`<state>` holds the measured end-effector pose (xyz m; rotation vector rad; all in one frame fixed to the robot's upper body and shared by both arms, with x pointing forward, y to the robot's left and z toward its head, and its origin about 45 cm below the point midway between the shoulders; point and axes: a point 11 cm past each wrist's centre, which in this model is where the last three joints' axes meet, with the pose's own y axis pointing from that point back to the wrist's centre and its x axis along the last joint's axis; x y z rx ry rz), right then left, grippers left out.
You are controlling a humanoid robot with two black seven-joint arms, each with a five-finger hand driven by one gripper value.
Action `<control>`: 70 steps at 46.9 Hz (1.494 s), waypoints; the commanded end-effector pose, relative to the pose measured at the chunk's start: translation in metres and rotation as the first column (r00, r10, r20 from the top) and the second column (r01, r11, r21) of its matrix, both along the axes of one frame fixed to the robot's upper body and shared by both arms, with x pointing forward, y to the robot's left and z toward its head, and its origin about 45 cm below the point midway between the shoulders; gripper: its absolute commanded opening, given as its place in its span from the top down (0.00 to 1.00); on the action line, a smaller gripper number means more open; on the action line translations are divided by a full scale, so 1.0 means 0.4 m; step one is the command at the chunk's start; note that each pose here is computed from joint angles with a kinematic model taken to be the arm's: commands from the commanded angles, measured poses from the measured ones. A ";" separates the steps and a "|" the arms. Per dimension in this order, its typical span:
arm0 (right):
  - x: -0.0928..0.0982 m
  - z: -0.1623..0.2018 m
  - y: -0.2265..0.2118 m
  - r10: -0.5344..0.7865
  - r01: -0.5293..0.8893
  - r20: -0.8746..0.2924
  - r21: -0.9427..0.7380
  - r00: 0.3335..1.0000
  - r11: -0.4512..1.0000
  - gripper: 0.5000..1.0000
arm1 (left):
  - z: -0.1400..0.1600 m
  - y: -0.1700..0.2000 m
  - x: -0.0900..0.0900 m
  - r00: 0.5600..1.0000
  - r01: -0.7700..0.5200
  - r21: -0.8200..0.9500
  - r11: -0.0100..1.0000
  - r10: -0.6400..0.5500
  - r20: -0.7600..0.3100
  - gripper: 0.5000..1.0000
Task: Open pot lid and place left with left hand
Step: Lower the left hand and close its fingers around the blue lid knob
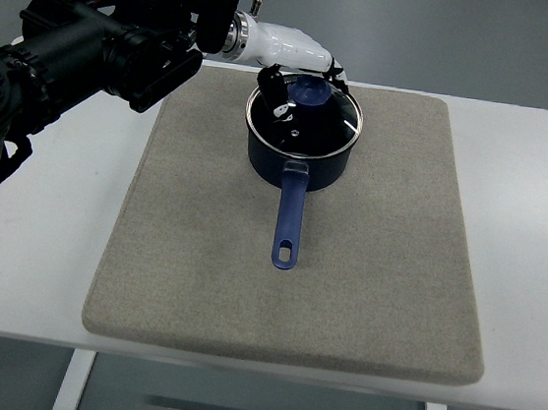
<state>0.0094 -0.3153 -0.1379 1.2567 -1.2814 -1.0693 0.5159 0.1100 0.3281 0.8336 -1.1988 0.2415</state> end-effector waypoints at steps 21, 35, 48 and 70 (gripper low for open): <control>0.000 0.000 0.000 0.000 0.000 0.000 0.000 1.000 1.000 0.17 | 0.018 0.001 0.005 1.000 0.000 0.012 1.000 0.000 0.014 0.39; 0.000 0.000 0.000 0.000 0.000 0.000 0.000 1.000 1.000 0.17 | 0.016 0.007 0.006 1.000 -0.005 0.016 1.000 0.005 0.012 0.39; 0.000 0.000 0.000 0.000 0.000 0.000 0.000 1.000 1.000 0.17 | 0.012 0.019 0.010 1.000 -0.018 0.019 1.000 0.018 0.013 0.60; 0.002 0.000 -0.001 0.002 -0.002 0.001 -0.002 1.000 1.000 0.17 | 0.027 0.015 0.013 1.000 -0.019 0.010 1.000 0.018 0.023 1.00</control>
